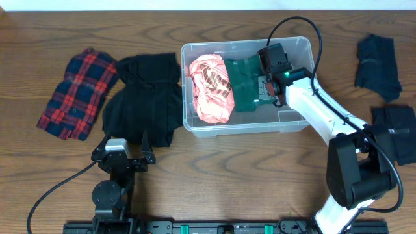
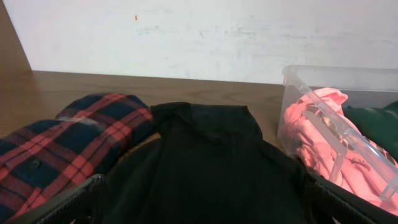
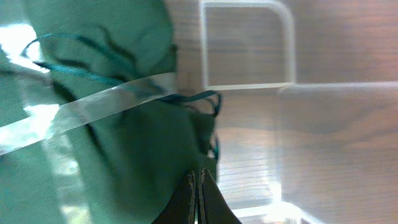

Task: Pack container
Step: 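Lower the green cloth beside the pink shirt and release it, then withdraw the right gripper toward the black folded garments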

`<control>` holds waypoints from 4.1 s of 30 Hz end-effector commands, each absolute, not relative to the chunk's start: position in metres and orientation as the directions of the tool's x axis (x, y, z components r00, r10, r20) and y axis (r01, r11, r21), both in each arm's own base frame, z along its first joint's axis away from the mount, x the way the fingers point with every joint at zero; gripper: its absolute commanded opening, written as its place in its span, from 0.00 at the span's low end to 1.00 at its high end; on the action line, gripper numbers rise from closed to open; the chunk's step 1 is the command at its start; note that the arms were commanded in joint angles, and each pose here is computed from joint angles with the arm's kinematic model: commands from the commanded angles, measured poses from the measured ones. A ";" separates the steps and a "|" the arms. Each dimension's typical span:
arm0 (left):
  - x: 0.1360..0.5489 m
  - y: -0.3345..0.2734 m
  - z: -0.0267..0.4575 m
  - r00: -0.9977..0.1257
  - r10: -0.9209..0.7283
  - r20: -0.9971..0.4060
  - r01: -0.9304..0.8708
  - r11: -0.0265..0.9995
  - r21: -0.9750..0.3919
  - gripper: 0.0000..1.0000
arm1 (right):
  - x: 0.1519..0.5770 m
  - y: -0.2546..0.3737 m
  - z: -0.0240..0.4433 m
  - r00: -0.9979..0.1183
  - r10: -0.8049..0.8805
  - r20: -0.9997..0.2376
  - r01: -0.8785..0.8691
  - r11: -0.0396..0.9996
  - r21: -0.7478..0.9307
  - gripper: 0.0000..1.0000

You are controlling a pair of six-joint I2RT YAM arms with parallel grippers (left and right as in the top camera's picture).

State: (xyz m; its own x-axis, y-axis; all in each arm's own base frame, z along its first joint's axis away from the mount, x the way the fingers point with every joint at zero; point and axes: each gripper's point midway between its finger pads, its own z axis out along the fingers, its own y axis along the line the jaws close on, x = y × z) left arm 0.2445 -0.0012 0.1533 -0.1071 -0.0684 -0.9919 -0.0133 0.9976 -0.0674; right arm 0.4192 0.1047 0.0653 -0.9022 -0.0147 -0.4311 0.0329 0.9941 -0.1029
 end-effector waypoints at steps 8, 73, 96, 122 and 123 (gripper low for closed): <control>0.244 0.002 0.136 -0.154 -0.082 -0.985 -0.037 0.996 -0.077 0.98 | 0.410 0.122 0.067 -0.916 -0.018 -0.400 -0.016 1.000 -0.009 0.03; 0.244 0.002 0.136 -0.154 -0.082 -0.985 -0.037 0.996 -0.077 0.98 | 0.411 0.129 0.066 -0.937 -0.002 -0.350 -0.045 0.992 0.115 0.03; 0.244 0.002 0.136 -0.154 -0.082 -0.985 -0.037 0.996 -0.077 0.98 | 0.379 -0.112 0.226 -0.720 0.327 -0.612 0.518 0.840 -0.161 0.19; 0.244 0.002 0.136 -0.154 -0.082 -0.985 -0.037 0.996 -0.077 0.98 | 0.239 -0.325 0.133 -0.240 0.730 -0.640 0.963 0.265 -0.058 0.16; 0.244 0.002 0.136 -0.154 -0.082 -0.985 -0.037 0.996 -0.077 0.98 | 0.240 -0.325 0.128 -0.249 0.732 -0.635 0.958 0.284 -0.048 0.15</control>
State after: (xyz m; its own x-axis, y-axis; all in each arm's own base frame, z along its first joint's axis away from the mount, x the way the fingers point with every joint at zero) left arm 0.2445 -0.0011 0.1534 -0.1067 -0.0685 -0.9919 -0.0136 0.9976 -0.0674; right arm 0.2493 -0.3228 0.1481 -0.2422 0.7107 -0.6605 0.9574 0.2854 -0.0440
